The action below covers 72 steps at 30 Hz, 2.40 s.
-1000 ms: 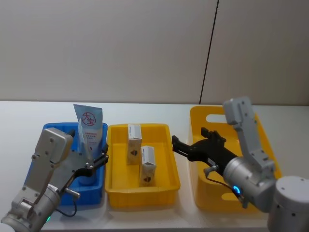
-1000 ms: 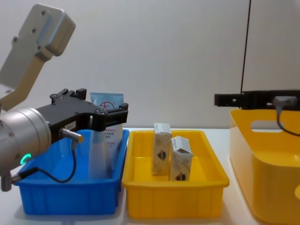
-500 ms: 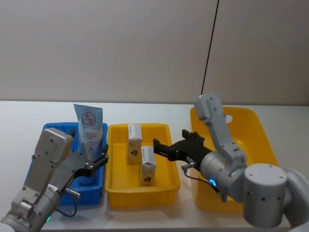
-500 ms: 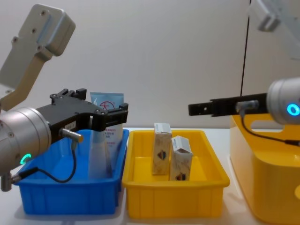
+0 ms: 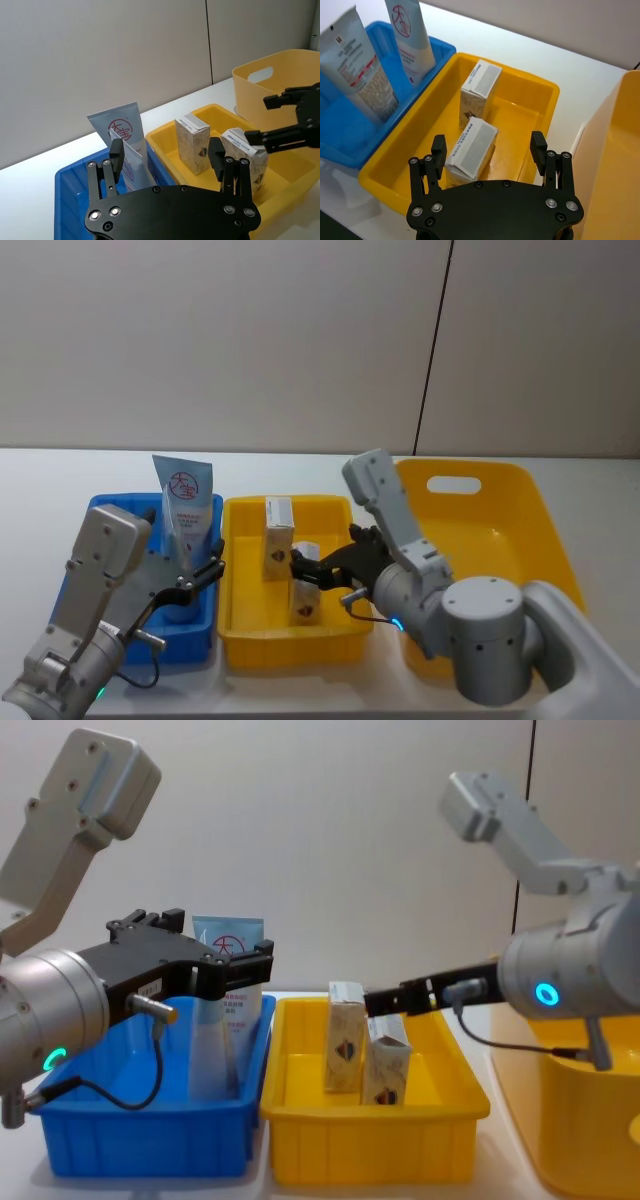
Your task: Bimanual collaborative sorting of washing and personal care products
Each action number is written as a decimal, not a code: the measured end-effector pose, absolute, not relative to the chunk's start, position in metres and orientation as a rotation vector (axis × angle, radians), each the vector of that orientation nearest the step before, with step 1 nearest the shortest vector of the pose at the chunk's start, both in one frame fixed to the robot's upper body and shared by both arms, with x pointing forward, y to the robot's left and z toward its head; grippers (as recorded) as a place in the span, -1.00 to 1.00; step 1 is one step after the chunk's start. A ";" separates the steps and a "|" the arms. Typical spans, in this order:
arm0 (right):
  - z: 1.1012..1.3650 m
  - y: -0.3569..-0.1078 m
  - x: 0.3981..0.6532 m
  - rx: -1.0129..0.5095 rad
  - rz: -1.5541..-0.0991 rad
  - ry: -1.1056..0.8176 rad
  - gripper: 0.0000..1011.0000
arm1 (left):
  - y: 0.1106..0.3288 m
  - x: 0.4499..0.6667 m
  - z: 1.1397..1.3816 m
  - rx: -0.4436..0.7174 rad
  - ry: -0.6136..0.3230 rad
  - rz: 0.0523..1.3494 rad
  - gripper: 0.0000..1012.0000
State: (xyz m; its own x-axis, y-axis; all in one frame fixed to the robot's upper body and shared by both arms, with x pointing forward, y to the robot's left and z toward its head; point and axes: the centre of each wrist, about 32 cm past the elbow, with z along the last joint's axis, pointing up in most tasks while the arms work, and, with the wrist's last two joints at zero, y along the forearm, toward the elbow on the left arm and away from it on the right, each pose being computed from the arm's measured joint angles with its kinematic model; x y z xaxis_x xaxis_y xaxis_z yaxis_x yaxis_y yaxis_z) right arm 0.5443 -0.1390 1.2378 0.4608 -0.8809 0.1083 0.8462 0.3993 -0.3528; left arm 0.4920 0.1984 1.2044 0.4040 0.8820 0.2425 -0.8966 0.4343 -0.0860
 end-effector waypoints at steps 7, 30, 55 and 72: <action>1.228 -0.126 0.551 -0.427 -1.095 0.092 0.99 | 0.198 0.492 1.204 0.061 -0.268 1.124 0.98; 1.207 -0.109 0.561 -0.481 -1.107 0.119 0.99 | 0.198 0.492 1.204 0.061 -0.268 1.124 0.98; 1.201 -0.104 0.567 -0.483 -1.101 0.146 0.61 | 0.198 0.492 1.204 0.061 -0.268 1.124 0.98; 1.200 -0.103 0.568 -0.482 -1.100 0.149 -0.27 | 0.198 0.492 1.204 0.061 -0.268 1.124 0.98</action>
State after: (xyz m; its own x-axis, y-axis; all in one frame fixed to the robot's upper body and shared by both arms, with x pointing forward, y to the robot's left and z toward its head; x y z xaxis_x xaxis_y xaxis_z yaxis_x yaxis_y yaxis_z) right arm 0.5678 -0.1032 1.2003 0.4554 -0.8823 0.1190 0.8188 0.3626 -0.4451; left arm 0.4920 0.1984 1.2044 0.4039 0.8820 0.2425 -0.8967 0.4343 -0.0860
